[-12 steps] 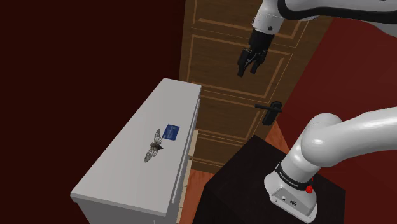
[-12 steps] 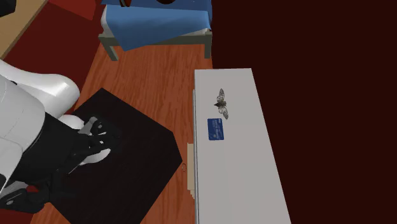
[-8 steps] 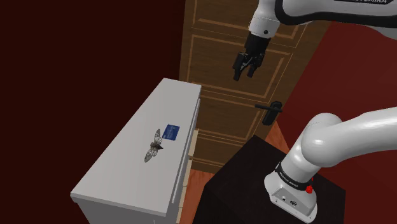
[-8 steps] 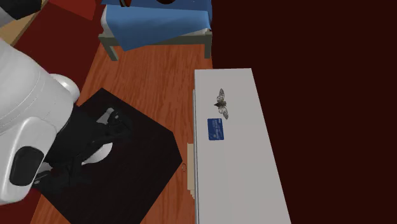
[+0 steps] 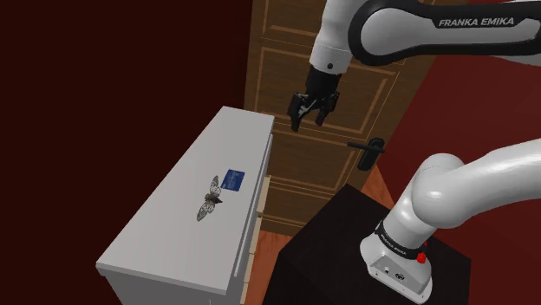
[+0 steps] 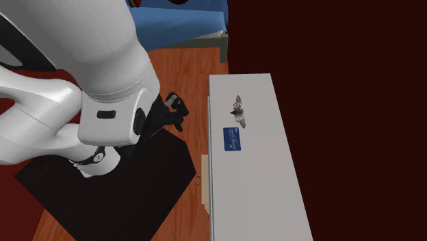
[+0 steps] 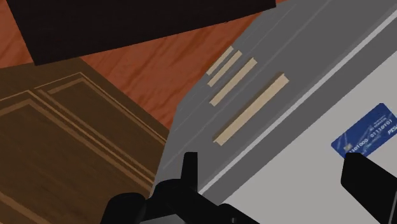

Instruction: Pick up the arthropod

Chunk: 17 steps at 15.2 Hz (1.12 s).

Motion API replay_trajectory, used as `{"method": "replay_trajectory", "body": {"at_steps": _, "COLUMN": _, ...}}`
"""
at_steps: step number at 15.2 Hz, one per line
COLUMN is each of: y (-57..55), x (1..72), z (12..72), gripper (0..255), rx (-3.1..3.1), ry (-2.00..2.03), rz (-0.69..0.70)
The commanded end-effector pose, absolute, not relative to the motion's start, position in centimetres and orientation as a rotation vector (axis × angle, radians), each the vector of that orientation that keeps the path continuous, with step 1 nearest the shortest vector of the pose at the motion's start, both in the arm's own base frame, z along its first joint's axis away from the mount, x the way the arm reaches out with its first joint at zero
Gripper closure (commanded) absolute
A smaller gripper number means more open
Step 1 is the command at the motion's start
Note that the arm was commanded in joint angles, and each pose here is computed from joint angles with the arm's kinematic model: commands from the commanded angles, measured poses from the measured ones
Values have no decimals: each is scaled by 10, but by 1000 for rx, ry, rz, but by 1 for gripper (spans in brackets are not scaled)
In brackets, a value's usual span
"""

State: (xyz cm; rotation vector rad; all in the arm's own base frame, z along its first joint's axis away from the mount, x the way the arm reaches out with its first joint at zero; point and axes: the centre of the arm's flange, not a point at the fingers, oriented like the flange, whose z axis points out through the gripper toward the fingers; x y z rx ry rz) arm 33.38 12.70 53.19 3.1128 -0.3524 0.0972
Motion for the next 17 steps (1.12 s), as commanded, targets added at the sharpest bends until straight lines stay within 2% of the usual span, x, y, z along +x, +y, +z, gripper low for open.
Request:
{"method": "replay_trajectory", "body": {"at_steps": 1, "y": 148, "x": 337, "z": 521, "gripper": 0, "rx": 3106, "ry": -396, "rz": 99}}
{"method": "replay_trajectory", "body": {"at_steps": 17, "y": 337, "x": 383, "z": 429, "gripper": 0, "rx": 3027, "ry": -692, "rz": 106}}
